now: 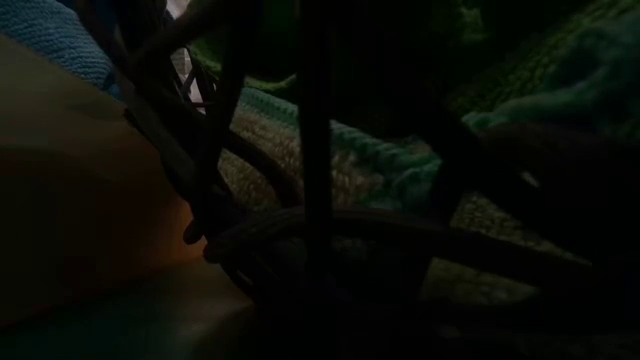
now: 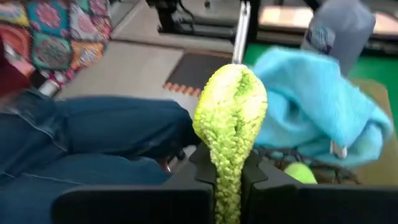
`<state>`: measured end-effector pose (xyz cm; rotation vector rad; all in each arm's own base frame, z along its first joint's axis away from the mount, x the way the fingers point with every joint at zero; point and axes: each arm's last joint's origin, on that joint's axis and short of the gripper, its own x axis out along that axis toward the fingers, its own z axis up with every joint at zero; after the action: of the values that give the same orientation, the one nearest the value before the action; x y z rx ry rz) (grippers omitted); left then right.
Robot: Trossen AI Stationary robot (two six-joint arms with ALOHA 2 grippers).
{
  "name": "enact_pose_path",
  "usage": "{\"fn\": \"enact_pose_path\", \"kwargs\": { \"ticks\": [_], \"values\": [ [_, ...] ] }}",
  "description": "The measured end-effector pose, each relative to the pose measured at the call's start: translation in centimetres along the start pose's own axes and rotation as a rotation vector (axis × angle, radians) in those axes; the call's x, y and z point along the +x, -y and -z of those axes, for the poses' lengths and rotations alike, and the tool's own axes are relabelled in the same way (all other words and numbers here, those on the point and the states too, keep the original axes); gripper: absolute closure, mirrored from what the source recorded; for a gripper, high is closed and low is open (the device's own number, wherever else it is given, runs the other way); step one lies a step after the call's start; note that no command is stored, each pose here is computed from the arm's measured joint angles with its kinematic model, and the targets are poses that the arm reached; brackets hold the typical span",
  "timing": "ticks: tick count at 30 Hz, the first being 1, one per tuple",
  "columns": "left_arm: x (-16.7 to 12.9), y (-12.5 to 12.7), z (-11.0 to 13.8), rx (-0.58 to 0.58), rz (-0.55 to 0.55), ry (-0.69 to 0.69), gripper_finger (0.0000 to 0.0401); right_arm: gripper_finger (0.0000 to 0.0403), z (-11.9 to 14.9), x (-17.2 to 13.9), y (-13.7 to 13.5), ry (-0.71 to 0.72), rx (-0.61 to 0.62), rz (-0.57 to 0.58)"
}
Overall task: Sort microfiber towel by color & place in baskets
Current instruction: Put the green microfiber towel into the black wire basket, then put the pink microfiber towel into the transparent bin
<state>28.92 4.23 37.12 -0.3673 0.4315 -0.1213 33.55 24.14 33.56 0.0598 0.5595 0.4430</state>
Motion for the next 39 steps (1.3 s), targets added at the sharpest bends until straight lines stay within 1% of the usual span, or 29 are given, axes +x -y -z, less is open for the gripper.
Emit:
{"fn": "enact_pose_path", "kwargs": {
  "ticks": [8,16,18,20,26,29,33,36,39],
  "values": [
    [0.0,0.0,0.0,0.007,0.000,0.000,0.0294,0.0388,2.1,3.3,0.7,-0.102,0.003,0.035],
    [0.0,0.0,0.0,0.007,-0.001,-0.003,0.0294,0.0384,1.9,3.5,1.4,-0.088,0.154,0.044],
    [0.0,0.0,0.0,0.006,-0.001,-0.003,0.0294,0.0370,1.9,3.5,1.4,-0.093,0.162,0.037],
    [0.0,0.0,0.0,0.007,-0.001,-0.003,0.0294,0.0347,2.0,3.5,1.5,-0.101,0.163,0.033],
    [0.0,0.0,0.0,0.007,-0.001,-0.003,0.0294,0.0254,2.0,3.4,1.5,-0.113,0.160,0.035],
    [0.0,0.0,0.0,0.007,-0.001,-0.003,0.0294,0.0220,2.3,3.3,1.7,-0.158,0.160,0.027],
    [0.0,0.0,0.0,0.007,-0.002,-0.003,0.0294,0.0199,2.3,2.7,2.0,-0.201,0.169,-0.008],
    [0.0,0.0,0.0,0.006,-0.002,-0.004,0.0294,0.0197,2.1,2.2,2.2,-0.215,0.178,-0.054],
    [0.0,0.0,0.0,0.006,-0.002,-0.004,0.0294,0.0198,1.2,1.2,2.5,-0.197,0.192,-0.112]
  ]
}}
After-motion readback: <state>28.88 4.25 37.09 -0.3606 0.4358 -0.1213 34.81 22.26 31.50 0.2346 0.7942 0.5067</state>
